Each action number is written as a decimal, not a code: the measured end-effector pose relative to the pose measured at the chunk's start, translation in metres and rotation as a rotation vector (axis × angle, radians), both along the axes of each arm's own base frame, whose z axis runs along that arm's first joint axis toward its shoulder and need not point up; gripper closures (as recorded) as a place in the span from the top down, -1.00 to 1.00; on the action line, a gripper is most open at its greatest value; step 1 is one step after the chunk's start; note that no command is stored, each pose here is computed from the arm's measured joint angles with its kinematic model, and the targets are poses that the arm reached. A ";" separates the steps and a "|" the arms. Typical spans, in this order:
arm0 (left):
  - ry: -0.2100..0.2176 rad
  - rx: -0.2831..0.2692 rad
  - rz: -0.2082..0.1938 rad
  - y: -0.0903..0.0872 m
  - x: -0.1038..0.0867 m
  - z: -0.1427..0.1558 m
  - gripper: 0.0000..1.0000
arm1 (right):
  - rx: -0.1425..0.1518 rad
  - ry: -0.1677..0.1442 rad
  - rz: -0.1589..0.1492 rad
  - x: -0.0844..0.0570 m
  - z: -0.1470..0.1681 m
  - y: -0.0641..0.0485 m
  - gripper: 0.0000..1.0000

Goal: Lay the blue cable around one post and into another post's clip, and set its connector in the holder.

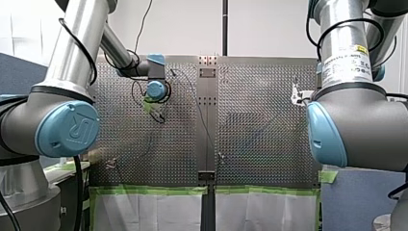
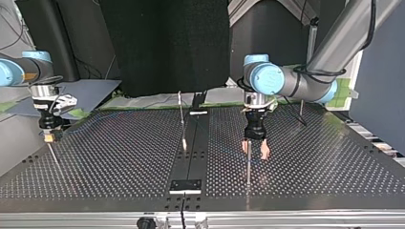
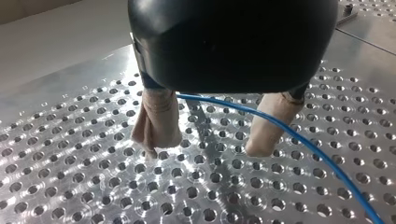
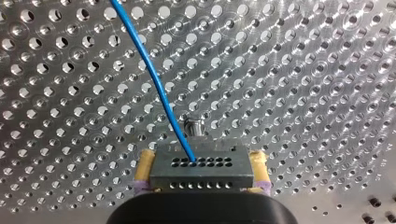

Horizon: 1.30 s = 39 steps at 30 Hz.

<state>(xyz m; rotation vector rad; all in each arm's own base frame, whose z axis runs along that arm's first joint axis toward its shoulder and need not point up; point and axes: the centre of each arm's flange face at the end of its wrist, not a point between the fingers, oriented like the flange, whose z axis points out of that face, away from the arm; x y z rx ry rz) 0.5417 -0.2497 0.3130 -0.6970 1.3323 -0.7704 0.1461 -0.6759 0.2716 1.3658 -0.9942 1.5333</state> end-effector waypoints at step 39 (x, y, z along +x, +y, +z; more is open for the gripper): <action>-0.001 0.000 -0.001 -0.001 0.000 0.000 1.00 | 0.024 0.005 0.001 0.005 -0.004 0.004 0.97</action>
